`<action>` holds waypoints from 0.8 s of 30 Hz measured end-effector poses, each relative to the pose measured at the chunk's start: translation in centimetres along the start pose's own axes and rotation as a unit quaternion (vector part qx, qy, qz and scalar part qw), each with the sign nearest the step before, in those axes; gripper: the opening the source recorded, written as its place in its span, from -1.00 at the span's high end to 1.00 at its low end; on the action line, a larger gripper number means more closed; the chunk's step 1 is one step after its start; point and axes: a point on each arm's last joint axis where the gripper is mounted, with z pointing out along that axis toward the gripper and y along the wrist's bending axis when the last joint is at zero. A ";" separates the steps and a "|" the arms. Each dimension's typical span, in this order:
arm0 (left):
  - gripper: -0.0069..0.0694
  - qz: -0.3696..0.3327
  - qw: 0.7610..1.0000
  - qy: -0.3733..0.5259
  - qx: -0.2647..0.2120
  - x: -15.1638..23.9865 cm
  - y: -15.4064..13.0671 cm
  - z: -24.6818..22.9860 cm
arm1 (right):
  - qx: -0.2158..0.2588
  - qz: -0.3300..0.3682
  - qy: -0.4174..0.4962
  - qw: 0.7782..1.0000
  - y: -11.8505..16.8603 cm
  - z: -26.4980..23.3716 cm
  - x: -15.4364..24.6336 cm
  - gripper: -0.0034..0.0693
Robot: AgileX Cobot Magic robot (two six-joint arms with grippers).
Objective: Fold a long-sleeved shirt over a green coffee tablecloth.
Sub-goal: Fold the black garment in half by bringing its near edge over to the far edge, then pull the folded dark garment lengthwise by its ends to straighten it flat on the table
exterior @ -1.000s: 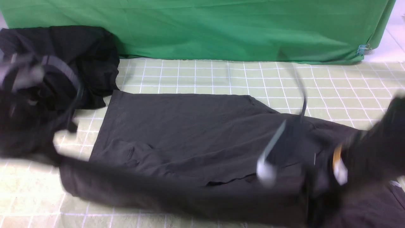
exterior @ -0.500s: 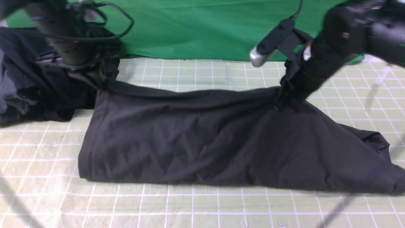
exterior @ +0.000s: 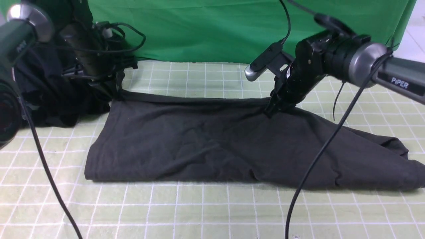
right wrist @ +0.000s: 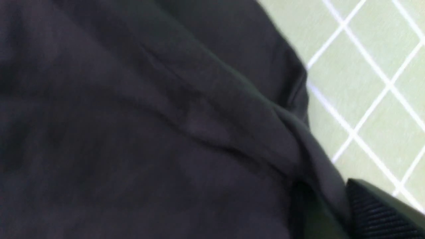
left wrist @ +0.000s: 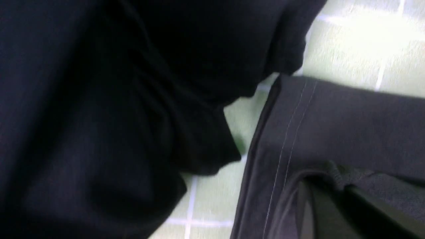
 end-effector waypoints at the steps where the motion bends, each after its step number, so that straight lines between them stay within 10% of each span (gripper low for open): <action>1: 0.72 0.000 1.000 -0.006 0.000 -0.1 0.0 0.0 | 0.002 0.003 -0.008 1.000 0.0 0.0 -0.2 0.34; 6: 0.33 0.012 0.999 -0.034 -0.021 -0.7 0.3 -0.3 | 0.004 0.016 -0.013 1.000 -0.2 -0.3 -0.4 -0.08; 14: -0.26 0.030 0.994 -0.082 -0.072 -2.1 1.0 -4.2 | 0.008 0.038 0.007 0.999 -1.3 -7.5 -1.0 -0.05; 24: 0.79 0.135 0.987 -0.035 0.080 4.3 -5.6 -9.6 | 0.030 0.163 0.106 0.980 -10.3 -16.1 5.9 0.88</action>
